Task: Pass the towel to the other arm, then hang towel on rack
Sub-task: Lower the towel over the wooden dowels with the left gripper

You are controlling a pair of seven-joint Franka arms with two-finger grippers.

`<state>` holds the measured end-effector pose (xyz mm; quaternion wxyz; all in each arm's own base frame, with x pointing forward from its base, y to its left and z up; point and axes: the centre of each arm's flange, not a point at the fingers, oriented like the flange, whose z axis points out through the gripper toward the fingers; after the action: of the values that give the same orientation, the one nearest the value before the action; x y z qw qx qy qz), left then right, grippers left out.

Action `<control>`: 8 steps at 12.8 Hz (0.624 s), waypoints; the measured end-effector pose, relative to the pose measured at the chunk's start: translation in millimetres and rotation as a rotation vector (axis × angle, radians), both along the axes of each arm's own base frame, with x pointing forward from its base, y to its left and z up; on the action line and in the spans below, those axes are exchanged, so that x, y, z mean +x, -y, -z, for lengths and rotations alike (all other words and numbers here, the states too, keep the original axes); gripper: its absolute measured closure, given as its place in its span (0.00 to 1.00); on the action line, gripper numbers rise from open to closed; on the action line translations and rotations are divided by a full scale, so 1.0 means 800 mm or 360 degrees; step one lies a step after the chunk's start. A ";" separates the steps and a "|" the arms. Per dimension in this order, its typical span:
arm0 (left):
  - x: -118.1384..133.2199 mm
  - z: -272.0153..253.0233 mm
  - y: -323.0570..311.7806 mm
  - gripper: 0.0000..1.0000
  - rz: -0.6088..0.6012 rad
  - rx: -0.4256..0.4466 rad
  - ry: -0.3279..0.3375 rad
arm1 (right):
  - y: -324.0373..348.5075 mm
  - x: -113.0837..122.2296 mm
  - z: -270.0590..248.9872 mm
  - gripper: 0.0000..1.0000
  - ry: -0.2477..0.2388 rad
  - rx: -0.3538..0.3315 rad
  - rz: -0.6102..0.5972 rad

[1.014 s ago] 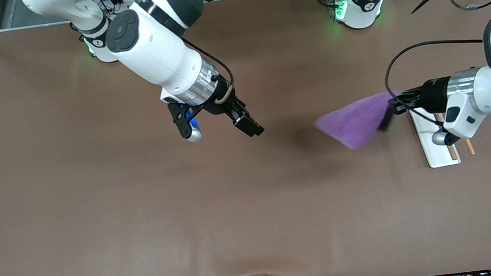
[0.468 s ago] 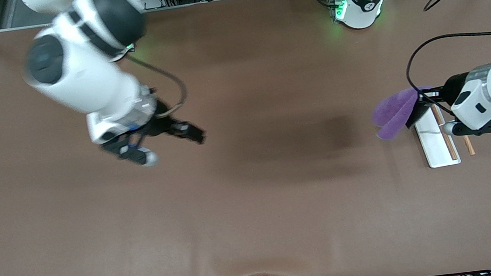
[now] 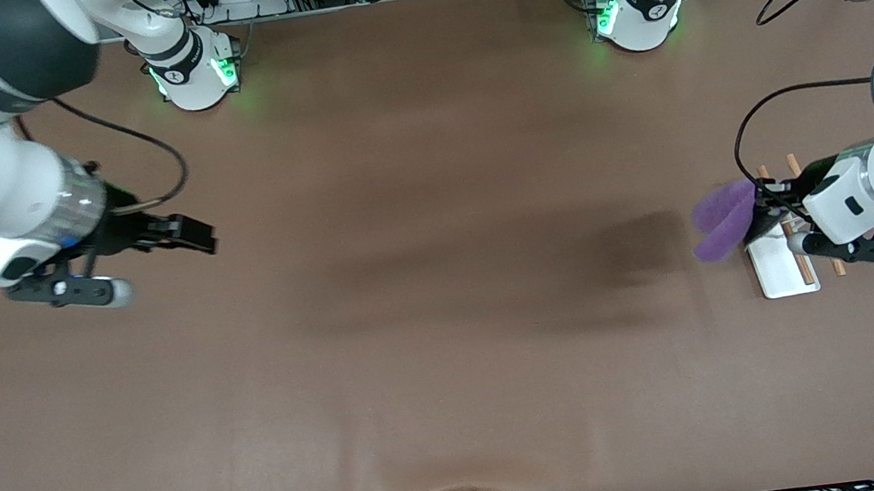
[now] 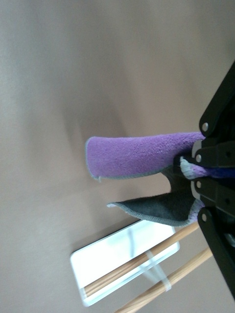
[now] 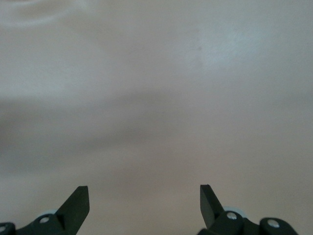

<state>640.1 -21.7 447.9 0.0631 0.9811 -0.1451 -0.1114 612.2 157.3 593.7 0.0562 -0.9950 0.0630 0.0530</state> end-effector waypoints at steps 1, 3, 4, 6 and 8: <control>0.003 0.012 -0.015 0.98 0.0040 -0.0013 0.0024 | 0.027 0.005 0.000 0.00 0.0004 0.0002 -0.0068; 0.005 0.038 -0.056 0.98 0.0063 -0.0042 0.0028 | 0.099 0.015 0.001 0.00 0.0019 0.0021 -0.0194; 0.005 0.046 -0.073 0.98 0.0071 -0.0054 0.0022 | 0.133 0.017 -0.002 0.00 0.0031 0.0030 -0.0240; 0.003 0.058 -0.102 0.98 0.0099 -0.0080 0.0011 | 0.193 0.009 -0.014 0.00 0.0041 0.0037 -0.0303; 0.000 0.069 -0.134 0.98 0.0136 -0.0112 0.0002 | 0.224 -0.005 -0.029 0.00 0.0039 -0.0030 -0.0341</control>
<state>640.4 85.4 392.4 0.0927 0.9712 -0.1909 -0.1082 607.8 -22.0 616.6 0.0416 -0.9971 -0.0438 0.0460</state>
